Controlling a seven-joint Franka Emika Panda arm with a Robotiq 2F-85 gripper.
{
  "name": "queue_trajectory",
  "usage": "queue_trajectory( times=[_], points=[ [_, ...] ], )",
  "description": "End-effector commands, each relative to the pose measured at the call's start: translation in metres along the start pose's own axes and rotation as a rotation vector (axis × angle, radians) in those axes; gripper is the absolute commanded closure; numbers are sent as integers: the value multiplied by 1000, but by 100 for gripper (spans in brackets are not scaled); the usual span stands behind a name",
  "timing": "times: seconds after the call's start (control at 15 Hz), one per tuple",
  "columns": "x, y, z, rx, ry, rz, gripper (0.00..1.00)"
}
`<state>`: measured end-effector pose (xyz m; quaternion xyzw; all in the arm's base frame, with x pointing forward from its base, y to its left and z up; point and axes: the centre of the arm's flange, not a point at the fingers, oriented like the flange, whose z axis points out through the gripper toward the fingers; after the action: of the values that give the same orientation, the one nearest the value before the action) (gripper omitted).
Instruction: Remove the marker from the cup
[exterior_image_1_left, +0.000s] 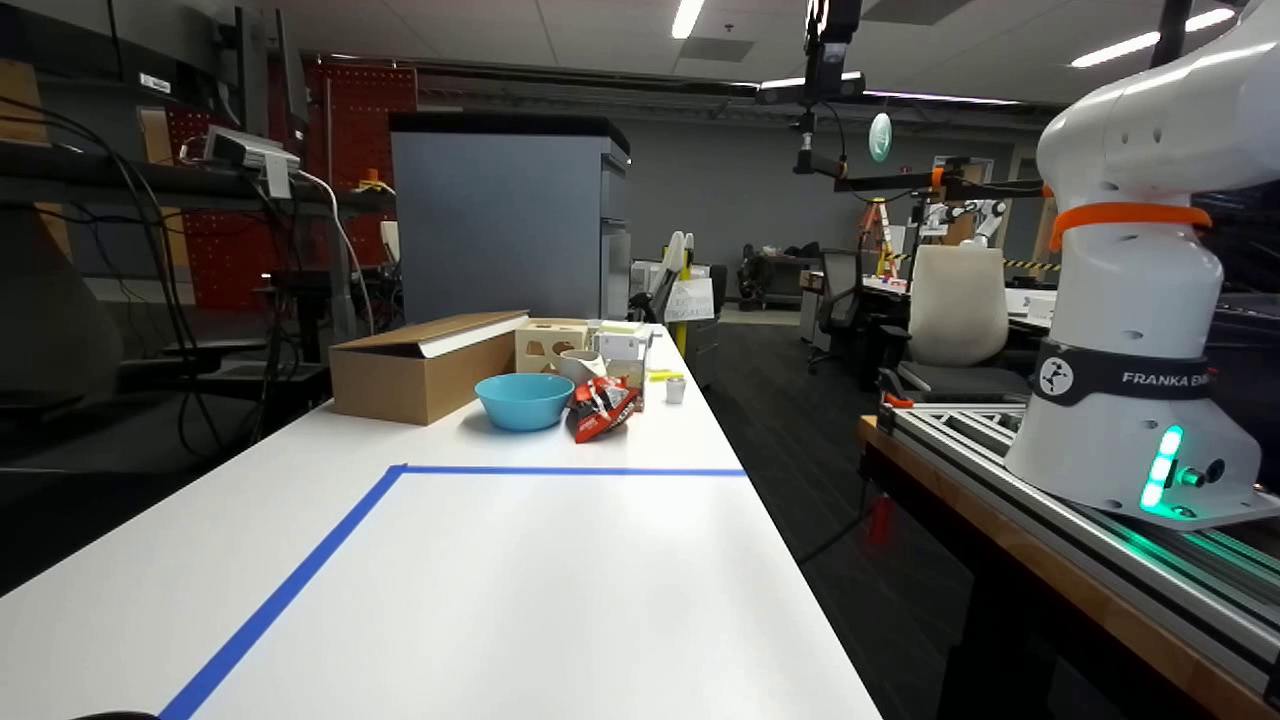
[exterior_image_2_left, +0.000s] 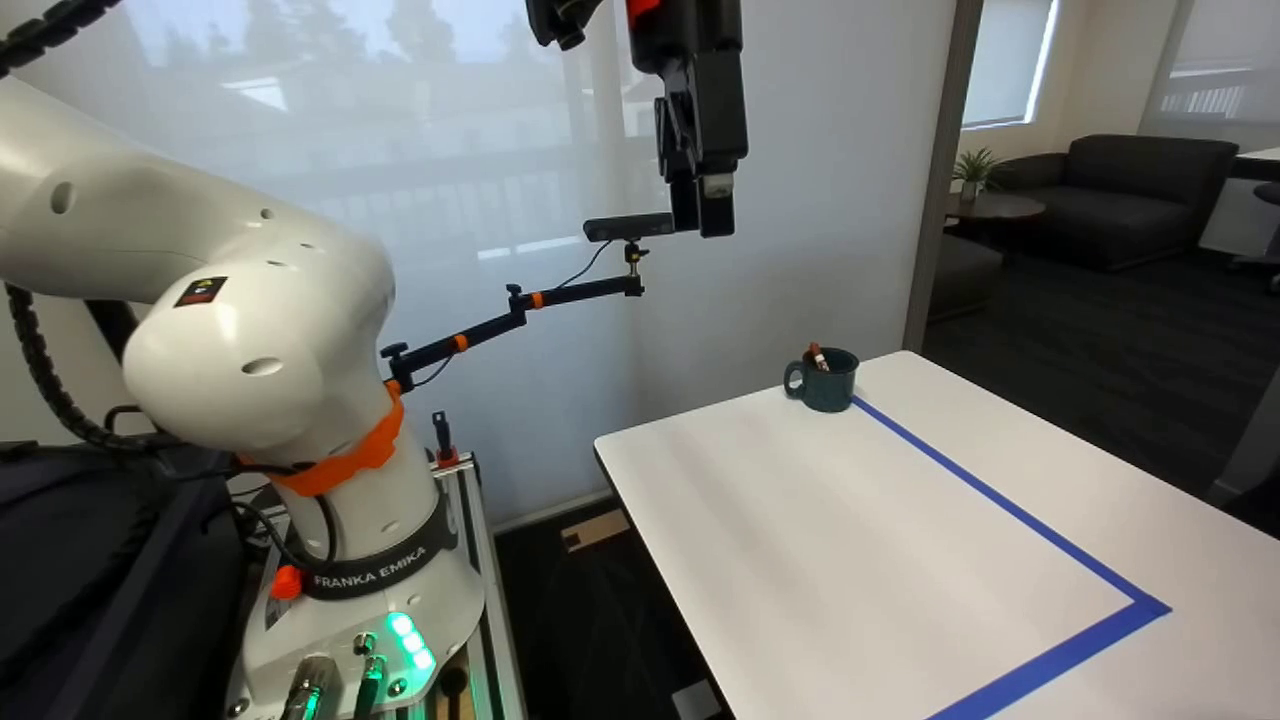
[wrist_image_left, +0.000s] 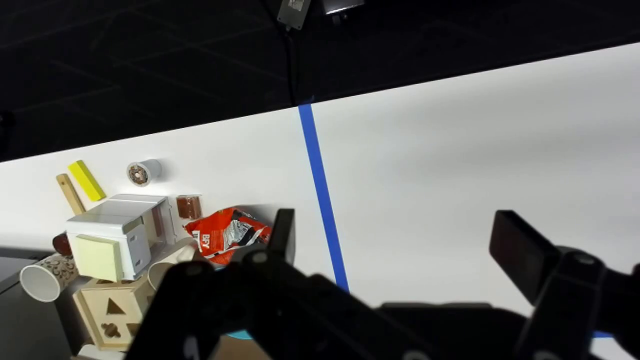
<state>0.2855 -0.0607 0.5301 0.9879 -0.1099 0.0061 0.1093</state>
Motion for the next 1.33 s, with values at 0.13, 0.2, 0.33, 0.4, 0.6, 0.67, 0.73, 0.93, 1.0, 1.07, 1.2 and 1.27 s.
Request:
queue_trajectory(
  times=[0.13, 0.2, 0.33, 0.4, 0.6, 0.67, 0.73, 0.93, 1.0, 1.07, 1.2, 1.27],
  points=[
    [0, 0, 0, 0, 0, 0, 0],
    [0, 0, 0, 0, 0, 0, 0],
    [0, 0, 0, 0, 0, 0, 0],
    [0, 0, 0, 0, 0, 0, 0],
    [0, 0, 0, 0, 0, 0, 0],
    [0, 0, 0, 0, 0, 0, 0],
    [2, 3, 3, -10, 4, -16, 0],
    [13, 26, 17, -51, 2, -85, 0],
    [19, 38, 23, -69, 7, -134, 0],
    [27, 52, 31, -81, 42, -196, 0],
    [47, 83, 45, -108, 85, -295, 0],
    [59, 101, 52, -111, 110, -345, 0]
  ],
)
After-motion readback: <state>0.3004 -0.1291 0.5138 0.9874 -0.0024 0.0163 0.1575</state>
